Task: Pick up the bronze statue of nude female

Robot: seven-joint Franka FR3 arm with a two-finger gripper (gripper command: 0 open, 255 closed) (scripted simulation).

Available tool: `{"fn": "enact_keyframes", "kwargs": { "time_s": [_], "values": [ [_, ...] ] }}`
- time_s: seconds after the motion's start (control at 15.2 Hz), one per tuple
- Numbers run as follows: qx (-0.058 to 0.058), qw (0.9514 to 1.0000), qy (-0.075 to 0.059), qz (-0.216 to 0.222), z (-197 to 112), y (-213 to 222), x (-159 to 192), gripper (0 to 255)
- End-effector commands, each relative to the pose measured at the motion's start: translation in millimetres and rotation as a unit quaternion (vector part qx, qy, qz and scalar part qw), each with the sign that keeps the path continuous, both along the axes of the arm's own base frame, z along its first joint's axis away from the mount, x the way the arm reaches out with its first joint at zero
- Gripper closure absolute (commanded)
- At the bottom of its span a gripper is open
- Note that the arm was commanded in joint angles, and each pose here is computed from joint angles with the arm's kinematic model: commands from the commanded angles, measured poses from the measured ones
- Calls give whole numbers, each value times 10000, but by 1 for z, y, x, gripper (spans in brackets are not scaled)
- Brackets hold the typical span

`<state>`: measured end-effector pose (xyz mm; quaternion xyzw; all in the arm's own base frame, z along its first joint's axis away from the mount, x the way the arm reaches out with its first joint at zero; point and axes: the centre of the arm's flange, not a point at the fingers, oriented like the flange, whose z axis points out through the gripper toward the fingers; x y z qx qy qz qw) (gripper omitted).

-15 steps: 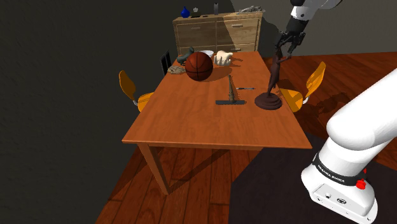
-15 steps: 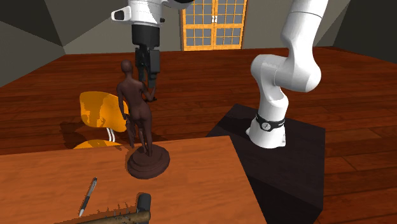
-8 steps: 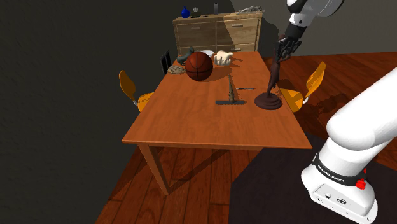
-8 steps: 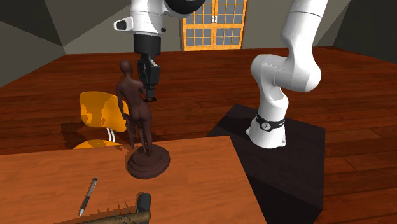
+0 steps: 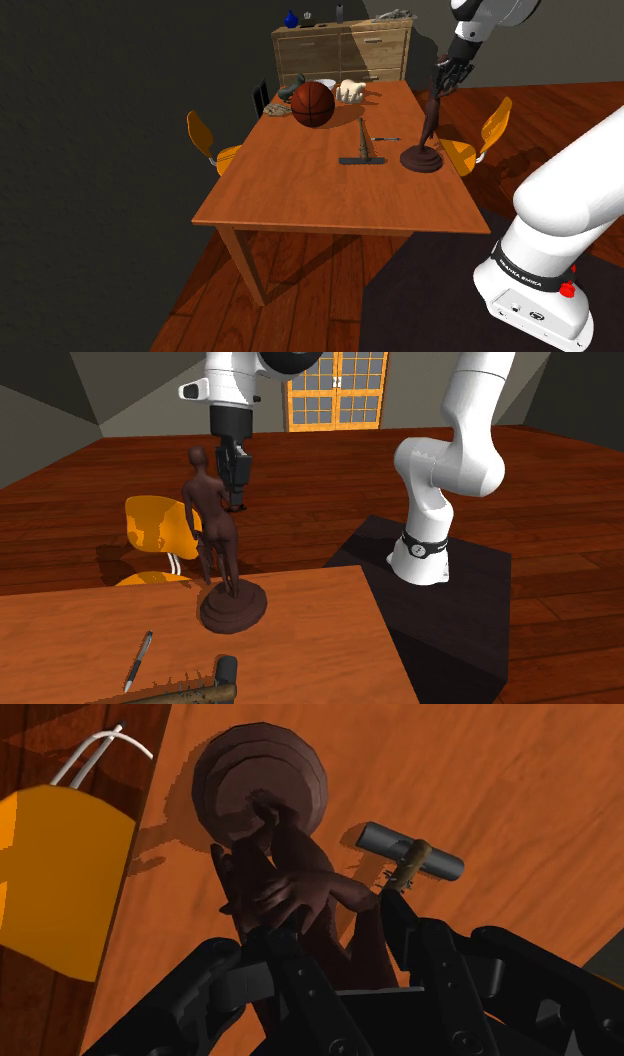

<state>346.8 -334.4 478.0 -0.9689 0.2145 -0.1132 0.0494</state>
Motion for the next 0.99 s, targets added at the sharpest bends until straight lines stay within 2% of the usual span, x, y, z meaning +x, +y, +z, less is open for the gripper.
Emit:
{"fn": "enact_keyframes", "kwargs": {
  "time_s": [0.0, 0.92],
  "values": [
    [5, 10000, 13, -1, 4, 0, 0, 255],
    [5, 10000, 13, -1, 78, 0, 0, 255]
  ]
}}
